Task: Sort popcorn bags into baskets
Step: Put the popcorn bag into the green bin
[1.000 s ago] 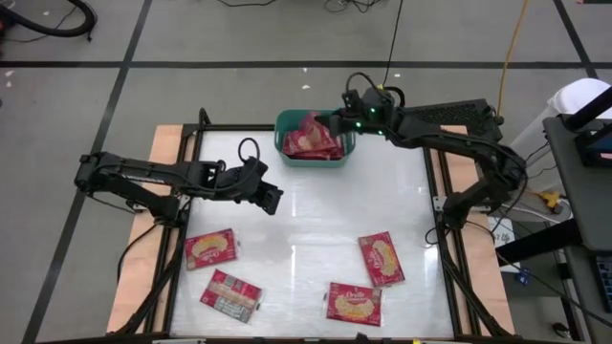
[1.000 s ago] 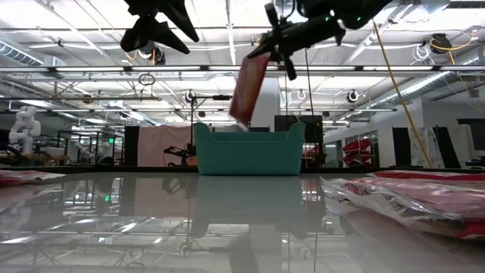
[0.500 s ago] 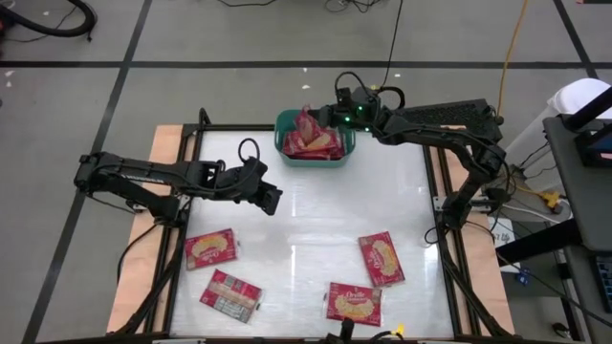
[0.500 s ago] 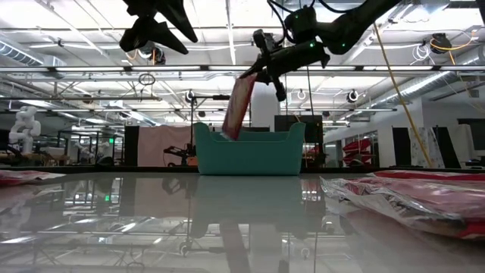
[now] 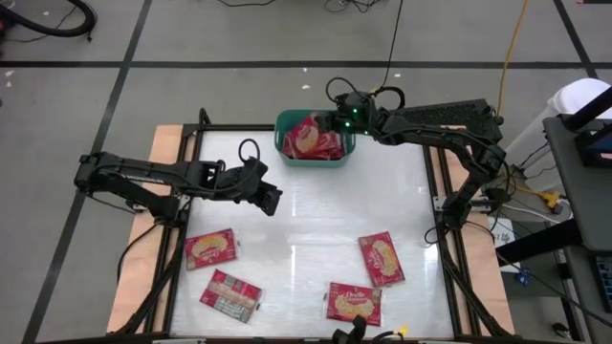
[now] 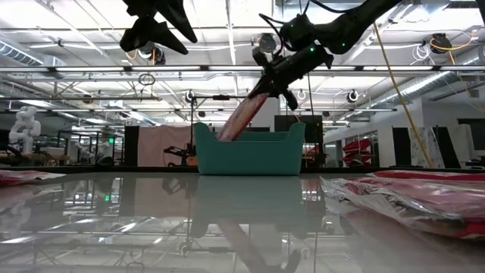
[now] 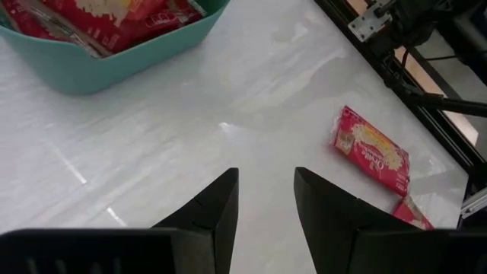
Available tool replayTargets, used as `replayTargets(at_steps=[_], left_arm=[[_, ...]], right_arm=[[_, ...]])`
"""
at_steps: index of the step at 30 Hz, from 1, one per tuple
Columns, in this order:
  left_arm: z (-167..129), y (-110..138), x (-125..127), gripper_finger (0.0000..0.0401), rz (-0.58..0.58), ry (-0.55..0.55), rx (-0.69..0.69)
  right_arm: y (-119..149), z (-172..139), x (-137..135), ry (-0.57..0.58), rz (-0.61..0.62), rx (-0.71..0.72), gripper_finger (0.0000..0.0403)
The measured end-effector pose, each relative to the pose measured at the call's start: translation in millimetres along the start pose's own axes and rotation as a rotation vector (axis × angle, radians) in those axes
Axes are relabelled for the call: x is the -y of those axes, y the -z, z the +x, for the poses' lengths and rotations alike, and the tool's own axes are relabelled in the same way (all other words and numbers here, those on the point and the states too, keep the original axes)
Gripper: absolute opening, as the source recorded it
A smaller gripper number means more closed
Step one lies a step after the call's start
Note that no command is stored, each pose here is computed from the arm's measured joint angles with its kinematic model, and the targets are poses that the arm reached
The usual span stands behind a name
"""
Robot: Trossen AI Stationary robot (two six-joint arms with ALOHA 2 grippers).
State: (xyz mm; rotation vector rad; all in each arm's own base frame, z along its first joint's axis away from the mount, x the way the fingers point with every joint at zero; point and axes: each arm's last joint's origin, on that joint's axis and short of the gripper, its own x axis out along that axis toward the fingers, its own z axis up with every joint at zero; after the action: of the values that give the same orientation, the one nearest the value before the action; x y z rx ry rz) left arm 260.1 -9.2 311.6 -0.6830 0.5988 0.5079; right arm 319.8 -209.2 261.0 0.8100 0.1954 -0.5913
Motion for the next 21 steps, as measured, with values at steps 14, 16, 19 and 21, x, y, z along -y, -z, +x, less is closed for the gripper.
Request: replayTargets(at_steps=[14, 16, 19, 21], left_arm=[[0, 0, 0, 0.0131, 0.011, 0.0, 0.0], [0, 0, 0, 0.0131, 0.011, 0.0, 0.0], [0, 0, 0, 0.0131, 0.011, 0.003, -0.001], [0, 0, 0, 0.0131, 0.009, 0.011, -0.01]], right_arm=[[9, 0, 21, 0.186, 0.063, 0.098, 0.0], [14, 0, 28, 0.226, 0.099, 0.106, 0.0], [23, -1, 37, 0.294, 0.107, 0.124, 0.0], [26, -1, 41, 0.312, 0.1, 0.119, 0.0005]])
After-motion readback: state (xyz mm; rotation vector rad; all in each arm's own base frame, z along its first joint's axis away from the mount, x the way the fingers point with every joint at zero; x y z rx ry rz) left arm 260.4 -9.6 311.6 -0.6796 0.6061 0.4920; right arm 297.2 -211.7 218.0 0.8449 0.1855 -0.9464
